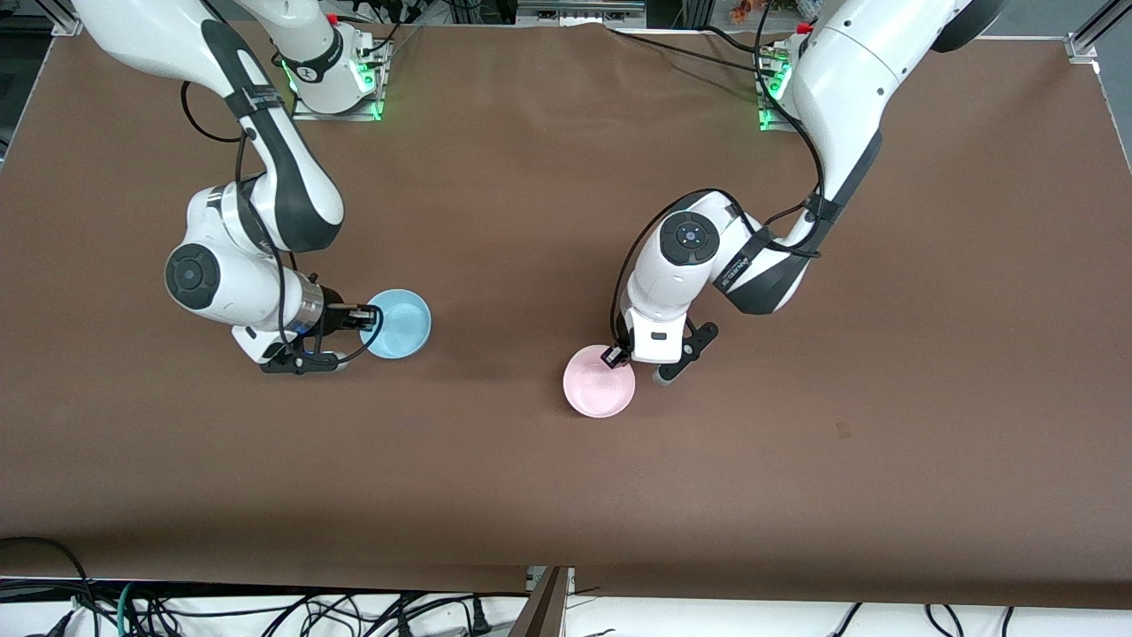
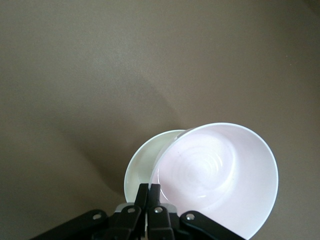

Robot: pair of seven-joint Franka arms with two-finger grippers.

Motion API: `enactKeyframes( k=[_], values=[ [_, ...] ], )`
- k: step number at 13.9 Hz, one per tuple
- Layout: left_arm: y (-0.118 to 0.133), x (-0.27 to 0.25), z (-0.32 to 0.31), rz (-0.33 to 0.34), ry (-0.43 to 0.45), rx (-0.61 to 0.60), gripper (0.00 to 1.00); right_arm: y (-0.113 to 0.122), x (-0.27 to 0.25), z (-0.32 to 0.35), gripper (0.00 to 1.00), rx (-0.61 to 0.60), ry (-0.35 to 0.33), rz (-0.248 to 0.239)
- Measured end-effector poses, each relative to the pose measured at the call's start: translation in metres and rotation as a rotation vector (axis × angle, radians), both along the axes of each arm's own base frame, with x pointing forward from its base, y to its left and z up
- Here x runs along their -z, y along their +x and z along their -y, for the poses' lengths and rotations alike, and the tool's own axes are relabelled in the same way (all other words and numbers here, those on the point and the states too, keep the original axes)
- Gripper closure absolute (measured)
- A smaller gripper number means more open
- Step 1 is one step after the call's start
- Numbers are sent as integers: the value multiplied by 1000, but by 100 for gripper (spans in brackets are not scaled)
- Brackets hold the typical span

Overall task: Stack pink and blue bowls on white bowl
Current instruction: 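Carry the blue bowl with the right gripper toward the stacked bowls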

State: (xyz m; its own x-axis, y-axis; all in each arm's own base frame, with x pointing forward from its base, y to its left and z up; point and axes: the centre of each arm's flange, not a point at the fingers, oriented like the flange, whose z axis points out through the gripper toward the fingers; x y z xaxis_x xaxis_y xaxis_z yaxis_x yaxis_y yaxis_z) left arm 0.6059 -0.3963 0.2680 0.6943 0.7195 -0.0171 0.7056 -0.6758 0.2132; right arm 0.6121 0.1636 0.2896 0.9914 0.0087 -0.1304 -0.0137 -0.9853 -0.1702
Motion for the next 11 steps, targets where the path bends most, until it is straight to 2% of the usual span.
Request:
enactKeyframes(
  k=[11],
  values=[
    [-3, 5, 0, -21, -5, -12, 97, -4, 0, -31, 97, 60, -8, 2]
  ],
)
